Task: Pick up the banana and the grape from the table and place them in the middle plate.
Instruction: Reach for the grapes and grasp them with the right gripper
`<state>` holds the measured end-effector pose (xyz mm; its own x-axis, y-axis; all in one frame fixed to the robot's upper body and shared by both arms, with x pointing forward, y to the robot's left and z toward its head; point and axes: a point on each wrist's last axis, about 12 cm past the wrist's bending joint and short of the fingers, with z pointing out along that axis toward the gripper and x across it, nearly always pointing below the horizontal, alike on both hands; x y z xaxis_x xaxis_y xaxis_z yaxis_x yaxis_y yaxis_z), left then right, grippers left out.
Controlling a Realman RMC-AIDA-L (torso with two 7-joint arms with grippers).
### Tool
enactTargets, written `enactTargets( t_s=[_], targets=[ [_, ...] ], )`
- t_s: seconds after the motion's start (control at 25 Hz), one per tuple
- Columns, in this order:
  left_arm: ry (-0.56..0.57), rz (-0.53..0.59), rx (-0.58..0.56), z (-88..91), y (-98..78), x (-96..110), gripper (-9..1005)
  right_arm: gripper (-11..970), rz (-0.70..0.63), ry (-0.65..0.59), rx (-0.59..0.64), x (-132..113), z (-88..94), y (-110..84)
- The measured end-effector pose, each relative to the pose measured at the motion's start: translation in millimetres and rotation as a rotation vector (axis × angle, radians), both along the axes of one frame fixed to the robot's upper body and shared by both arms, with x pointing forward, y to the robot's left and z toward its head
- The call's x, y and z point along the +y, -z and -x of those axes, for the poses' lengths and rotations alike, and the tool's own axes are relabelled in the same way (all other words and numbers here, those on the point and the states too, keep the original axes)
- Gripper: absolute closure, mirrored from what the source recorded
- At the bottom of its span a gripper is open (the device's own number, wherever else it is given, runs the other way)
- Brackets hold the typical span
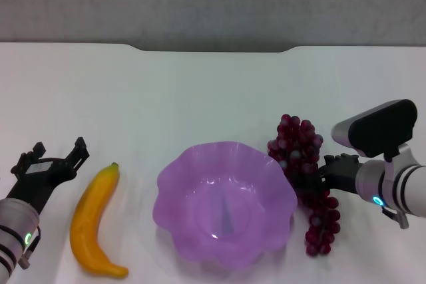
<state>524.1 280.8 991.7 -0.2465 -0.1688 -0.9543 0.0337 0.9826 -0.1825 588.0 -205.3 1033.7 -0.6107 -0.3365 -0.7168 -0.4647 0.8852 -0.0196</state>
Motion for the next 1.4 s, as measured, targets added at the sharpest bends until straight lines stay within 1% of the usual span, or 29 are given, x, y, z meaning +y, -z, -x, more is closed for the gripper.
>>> enactTargets(
  t_s=[0.2, 0.44, 0.56, 0.76, 1.2, 1.4],
  targets=[
    [0.001, 0.000, 0.000, 0.0, 0.0, 0, 113, 130, 0.022, -0.014, -0.033, 4, -1.2, 3.4],
    [0.001, 0.002, 0.000, 0.5, 0.2, -1, 113, 146, 0.038, -0.032, -0.046, 8, -2.4, 5.0],
    [0.001, 0.002, -0.001, 0.6, 0.2, -1, 114, 203, 0.041, -0.035, -0.047, 9, -2.2, 6.2],
    [0.000, 0.002, 0.002, 0.8, 0.5, -1, 114, 197, 0.037, -0.043, -0.050, 14, -1.1, 9.6],
    [0.001, 0.002, 0.001, 0.4, 0.3, -1, 113, 205, 0.055, -0.039, -0.050, 12, -1.7, 15.0],
    [0.001, 0.002, 0.001, 0.7, 0.4, -1, 113, 266, 0.026, -0.007, -0.070, 11, 1.2, 17.1]
  ],
)
